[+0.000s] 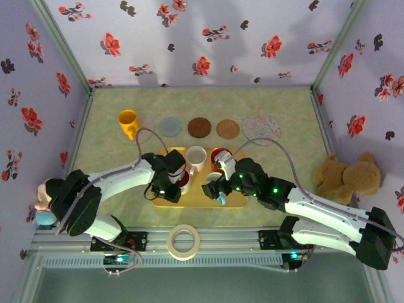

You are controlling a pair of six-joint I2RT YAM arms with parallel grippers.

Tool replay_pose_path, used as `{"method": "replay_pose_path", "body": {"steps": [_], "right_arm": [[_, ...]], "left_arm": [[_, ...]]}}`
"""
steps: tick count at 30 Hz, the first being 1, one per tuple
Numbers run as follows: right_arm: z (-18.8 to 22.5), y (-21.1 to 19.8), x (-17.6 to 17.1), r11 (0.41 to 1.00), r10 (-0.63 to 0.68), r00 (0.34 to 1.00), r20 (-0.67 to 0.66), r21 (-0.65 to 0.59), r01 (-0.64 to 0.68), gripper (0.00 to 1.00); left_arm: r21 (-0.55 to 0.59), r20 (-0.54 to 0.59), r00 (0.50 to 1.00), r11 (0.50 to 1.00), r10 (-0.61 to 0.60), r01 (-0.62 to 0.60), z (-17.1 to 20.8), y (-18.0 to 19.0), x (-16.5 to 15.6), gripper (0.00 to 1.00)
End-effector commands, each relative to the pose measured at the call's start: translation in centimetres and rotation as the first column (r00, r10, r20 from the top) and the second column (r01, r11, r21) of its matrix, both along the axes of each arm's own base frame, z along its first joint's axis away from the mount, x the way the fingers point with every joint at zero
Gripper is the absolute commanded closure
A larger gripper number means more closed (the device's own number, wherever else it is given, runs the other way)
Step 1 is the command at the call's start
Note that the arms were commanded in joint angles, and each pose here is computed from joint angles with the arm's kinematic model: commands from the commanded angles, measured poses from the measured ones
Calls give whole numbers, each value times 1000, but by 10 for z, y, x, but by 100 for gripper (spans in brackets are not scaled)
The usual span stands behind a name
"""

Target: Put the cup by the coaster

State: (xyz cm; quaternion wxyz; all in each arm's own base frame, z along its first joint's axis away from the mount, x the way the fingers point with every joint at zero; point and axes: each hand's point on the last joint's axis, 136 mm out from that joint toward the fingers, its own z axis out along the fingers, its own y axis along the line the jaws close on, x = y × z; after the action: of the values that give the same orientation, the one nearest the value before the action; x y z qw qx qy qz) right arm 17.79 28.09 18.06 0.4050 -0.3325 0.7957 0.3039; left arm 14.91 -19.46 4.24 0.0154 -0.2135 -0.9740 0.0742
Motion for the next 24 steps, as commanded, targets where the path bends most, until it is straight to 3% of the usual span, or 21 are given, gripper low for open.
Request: {"method": "replay_pose_path", "body": {"steps": [1,24], "right_arm": [[16,5,5,999,-7,1000,13,48,6,1],[14,5,4,999,-3,1000,5,46,3,1]], "left_arm": [[16,37,999,1000,-3,3,0,4,3,67],[32,47,999,999,7,-9,11,9,3,81]]}}
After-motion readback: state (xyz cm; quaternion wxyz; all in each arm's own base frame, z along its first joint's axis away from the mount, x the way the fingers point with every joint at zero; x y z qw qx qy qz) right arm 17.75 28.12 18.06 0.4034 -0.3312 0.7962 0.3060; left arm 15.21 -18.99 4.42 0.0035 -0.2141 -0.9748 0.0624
